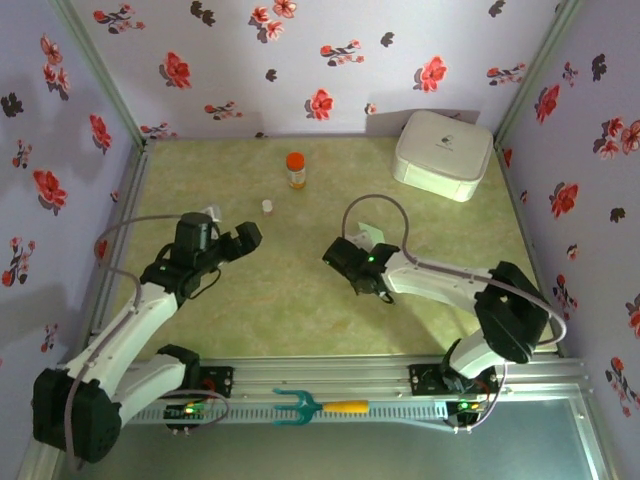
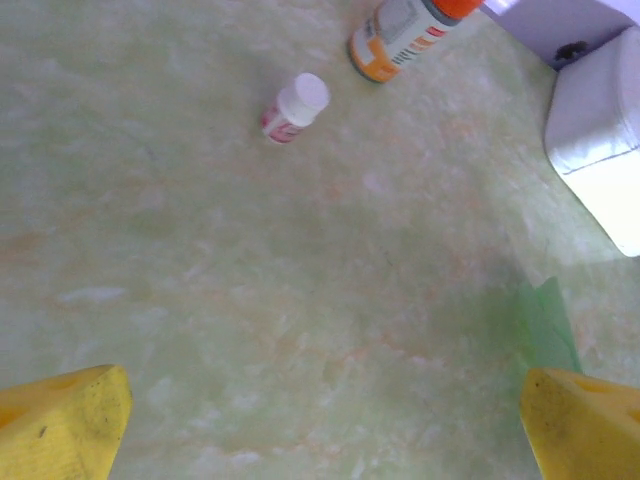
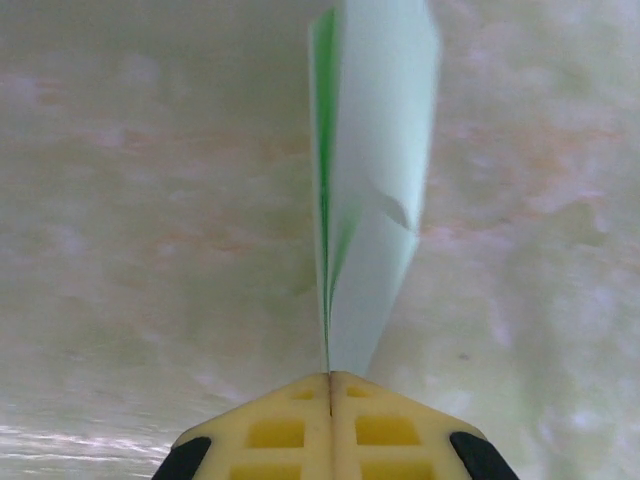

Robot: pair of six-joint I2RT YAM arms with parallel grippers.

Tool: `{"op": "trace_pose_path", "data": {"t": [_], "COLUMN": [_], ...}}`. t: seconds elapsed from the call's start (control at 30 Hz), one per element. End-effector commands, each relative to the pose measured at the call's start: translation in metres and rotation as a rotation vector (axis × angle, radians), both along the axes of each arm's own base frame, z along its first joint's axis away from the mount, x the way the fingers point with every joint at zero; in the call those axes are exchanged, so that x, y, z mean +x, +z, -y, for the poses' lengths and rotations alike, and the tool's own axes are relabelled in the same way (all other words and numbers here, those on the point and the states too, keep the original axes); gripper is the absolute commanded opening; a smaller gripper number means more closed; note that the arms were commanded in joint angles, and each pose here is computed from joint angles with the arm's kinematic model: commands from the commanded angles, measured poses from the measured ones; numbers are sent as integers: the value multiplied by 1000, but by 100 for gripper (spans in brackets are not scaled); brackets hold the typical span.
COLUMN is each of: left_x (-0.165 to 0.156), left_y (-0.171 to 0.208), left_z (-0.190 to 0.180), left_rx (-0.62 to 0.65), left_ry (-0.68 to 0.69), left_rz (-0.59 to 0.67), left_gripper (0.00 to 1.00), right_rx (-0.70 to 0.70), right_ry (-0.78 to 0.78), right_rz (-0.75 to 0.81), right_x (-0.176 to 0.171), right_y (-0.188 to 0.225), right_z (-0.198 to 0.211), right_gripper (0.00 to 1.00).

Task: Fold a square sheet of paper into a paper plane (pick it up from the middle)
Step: Turn over the paper at the center of the table, then move the paper to the center of the table.

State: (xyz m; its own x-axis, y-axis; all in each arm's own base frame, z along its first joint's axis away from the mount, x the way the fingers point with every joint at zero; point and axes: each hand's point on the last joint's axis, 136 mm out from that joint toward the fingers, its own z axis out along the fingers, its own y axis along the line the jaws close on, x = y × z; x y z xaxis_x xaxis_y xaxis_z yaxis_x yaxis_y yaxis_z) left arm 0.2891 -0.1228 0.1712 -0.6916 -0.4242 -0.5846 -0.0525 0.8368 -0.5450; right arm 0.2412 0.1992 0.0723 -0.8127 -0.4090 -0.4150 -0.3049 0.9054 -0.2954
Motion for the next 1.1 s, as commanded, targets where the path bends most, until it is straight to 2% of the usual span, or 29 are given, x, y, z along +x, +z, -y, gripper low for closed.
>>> {"op": "trace_pose_path", "data": {"t": [0.0,0.1,0.3,0.47,0.6,0.73,0.83,0.97,1.07], "left_x": [-8,-10,-6,-4,-1,2,2,0,-1], "left_y": [1,0,4,0,-2,-5,-7,-12,-14], "left_z": [-19,-23,-6,12,23,34,44,51,54], "left_rx": [36,24,-57,-132,-173,-210,-216,-218,-212], "left_ry": [46,61,4,-59,-94,-119,-142,-154,-165], "left_rz": [5,6,16,-3,-23,-43,-55,-77,-85], "left_gripper": [100,100,99,94,89,84,83,82,82], "right_rx": [95,190,372,647,859,983,1016,1007,983], "right_ry": [92,124,104,-65,-188,-265,-272,-287,-330], "right_rz": [-98,-146,-88,-82,-124,-193,-250,-325,-339], "right_x": [-10,-17,-13,0,8,15,16,15,12], "right_y": [-17,-15,26,34,24,11,0,-17,-32], "right_z": [-38,-57,-59,-27,-11,-9,-17,-24,-19], "right_gripper": [9,18,41,51,47,30,17,10,10]}}
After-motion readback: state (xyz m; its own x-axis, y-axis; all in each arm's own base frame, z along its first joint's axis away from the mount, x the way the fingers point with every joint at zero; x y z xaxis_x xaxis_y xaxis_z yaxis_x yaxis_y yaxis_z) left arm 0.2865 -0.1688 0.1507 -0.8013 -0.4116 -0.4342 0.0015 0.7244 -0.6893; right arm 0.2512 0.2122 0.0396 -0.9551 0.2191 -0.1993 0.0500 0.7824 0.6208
